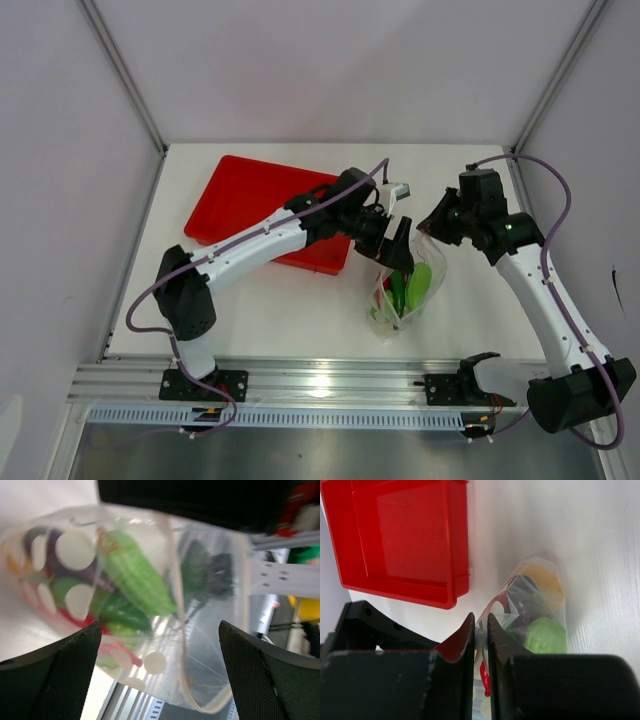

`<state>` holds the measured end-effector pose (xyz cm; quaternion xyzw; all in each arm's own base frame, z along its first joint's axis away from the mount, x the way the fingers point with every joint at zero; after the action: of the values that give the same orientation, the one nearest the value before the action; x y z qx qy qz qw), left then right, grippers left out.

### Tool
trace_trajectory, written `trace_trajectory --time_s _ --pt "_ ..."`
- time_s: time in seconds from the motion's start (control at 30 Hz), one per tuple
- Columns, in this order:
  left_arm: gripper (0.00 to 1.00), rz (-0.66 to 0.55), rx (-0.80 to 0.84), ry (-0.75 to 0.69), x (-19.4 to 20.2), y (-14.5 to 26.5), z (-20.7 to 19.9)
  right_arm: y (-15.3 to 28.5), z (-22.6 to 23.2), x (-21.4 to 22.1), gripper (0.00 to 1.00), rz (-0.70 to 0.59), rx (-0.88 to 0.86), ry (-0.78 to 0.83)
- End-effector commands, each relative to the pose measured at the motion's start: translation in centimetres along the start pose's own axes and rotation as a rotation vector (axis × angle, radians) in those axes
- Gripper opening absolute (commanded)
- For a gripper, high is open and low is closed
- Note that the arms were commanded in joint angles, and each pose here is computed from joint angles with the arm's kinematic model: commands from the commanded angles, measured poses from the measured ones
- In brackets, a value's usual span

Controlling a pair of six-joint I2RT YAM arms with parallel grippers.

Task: Place the food in the zip-top bag and seal the zipper
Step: Zip the zipper food storage bag at the center of the board.

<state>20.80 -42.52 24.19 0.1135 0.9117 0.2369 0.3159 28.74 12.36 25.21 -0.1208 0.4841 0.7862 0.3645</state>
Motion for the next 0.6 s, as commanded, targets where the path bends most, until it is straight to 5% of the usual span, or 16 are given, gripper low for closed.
trace_trajectory --time_s 0.0,0.17,0.27,0.37,0.4,0.47,0.57 --pt "0.99 -0.059 -0.251 -0.032 0.3 2.0 1.0 0.6 0.1 -0.9 0.00 -0.054 -0.008 -0.024" --pt "0.88 -0.060 -0.234 -0.023 1.4 1.7 0.6 0.6 -0.3 -0.6 0.00 -0.056 0.002 -0.026" --pt "0.67 -0.045 -0.195 -0.023 1.9 1.5 -0.1 0.8 -0.6 -0.6 0.00 -0.063 0.014 -0.010" --pt "0.36 -0.021 -0.150 -0.020 2.3 1.3 -0.7 1.0 -0.8 -0.7 0.06 -0.066 0.016 0.020" --pt "0.19 -0.015 -0.142 -0.020 2.4 1.1 -0.7 1.1 -0.9 -0.8 0.17 -0.064 0.016 0.031" --pt "0.04 0.000 -0.129 -0.025 2.5 1.0 -0.9 1.3 -1.0 -0.6 0.32 -0.041 0.016 0.076" --pt "0.01 0.005 -0.127 -0.039 2.1 1.2 -1.1 2.3 -1.0 -0.7 0.60 -0.002 0.023 0.145"
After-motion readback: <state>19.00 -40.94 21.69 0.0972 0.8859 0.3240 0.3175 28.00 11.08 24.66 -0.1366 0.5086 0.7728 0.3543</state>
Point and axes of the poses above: each gripper's point midway between its finger pads, its own y axis back along the fingers, its own z axis along the line the jaws close on, x = y × z, the point moved 1 cm from there along y, back along the fingers, and after that the axes turned 2 degrees about y, right-handed, at the moved point
